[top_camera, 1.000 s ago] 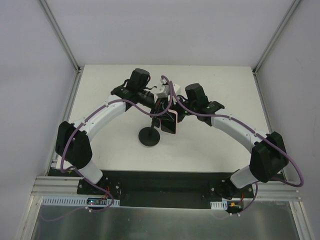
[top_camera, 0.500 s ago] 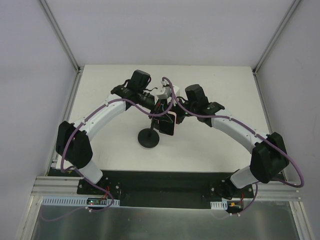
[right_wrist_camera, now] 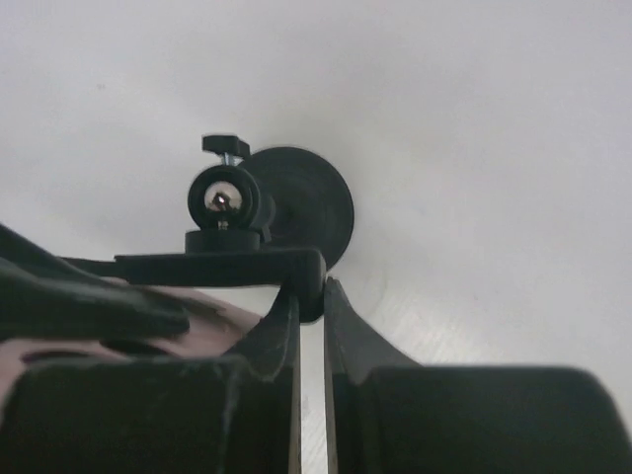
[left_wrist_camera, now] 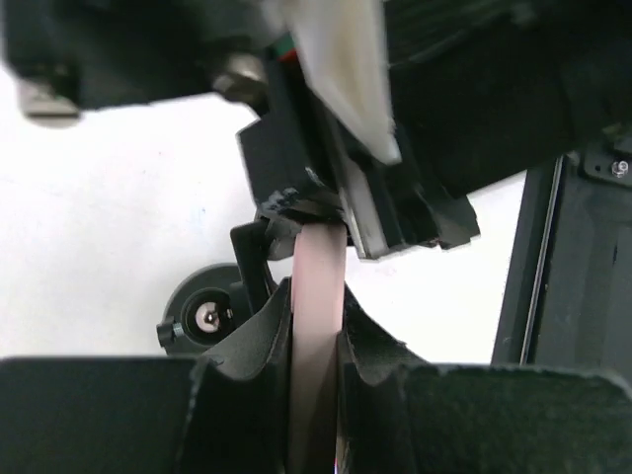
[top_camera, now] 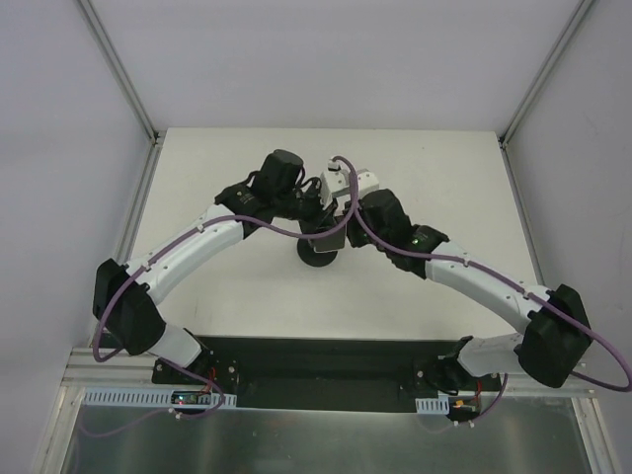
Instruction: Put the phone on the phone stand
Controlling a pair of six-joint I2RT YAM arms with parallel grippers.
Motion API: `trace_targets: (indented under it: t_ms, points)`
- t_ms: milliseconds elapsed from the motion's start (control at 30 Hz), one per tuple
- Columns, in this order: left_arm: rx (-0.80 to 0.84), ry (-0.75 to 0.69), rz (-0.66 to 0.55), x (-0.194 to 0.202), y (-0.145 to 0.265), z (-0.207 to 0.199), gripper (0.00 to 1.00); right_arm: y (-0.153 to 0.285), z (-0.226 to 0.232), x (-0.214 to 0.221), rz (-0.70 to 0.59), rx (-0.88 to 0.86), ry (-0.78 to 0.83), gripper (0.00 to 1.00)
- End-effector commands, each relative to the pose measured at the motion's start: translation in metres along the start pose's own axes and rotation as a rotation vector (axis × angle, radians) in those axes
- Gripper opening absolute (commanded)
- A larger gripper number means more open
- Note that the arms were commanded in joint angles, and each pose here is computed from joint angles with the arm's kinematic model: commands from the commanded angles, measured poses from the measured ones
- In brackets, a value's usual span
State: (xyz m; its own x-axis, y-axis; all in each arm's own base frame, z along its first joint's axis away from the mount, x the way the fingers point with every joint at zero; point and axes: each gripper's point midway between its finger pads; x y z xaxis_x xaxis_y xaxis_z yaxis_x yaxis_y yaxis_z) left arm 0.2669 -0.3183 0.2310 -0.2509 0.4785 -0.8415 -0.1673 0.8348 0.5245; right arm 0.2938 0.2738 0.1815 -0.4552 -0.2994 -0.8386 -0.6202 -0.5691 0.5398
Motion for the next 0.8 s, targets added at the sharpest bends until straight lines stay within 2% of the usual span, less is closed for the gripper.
trace_targets:
  t_ms: [0,167,333,400,533,667,767]
  points:
    - [-0.771,0.364,0.153,0.074,0.059,0.102,0.00,0.056,-0.045,-0.051,-0.290,0.505,-0.196,0.00]
    - [-0.890,0.444,0.036,0.069,0.054,0.123,0.00,0.067,-0.012,-0.053,-0.401,0.481,-0.315,0.01]
    - [-0.955,0.455,0.088,0.075,0.048,0.139,0.00,0.089,0.002,-0.059,-0.459,0.545,-0.280,0.00]
    - [-0.971,0.467,0.090,0.075,0.045,0.144,0.00,0.098,0.019,-0.069,-0.529,0.542,-0.304,0.00]
    - [-0.926,0.507,0.053,0.069,0.030,0.144,0.00,0.093,0.056,-0.065,-0.542,0.531,-0.292,0.01]
    - [-0.771,0.493,0.028,0.062,0.005,0.128,0.00,0.102,0.061,-0.063,-0.577,0.567,-0.332,0.00]
    - [-0.699,0.465,0.031,0.065,0.000,0.117,0.00,0.114,0.050,-0.066,-0.572,0.594,-0.298,0.02]
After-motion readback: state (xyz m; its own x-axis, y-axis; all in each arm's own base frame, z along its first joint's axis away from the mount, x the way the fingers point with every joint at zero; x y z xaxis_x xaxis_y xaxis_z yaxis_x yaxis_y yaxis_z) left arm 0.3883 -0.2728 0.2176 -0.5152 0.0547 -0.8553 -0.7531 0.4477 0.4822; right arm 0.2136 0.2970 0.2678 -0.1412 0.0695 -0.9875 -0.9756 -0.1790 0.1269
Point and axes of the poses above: each gripper's point midway between its finger pads, its own y axis back along the fingers, its own z axis along the line the jaws close on, x = y × z, and after that the axes turned 6 degrees about y, right-handed
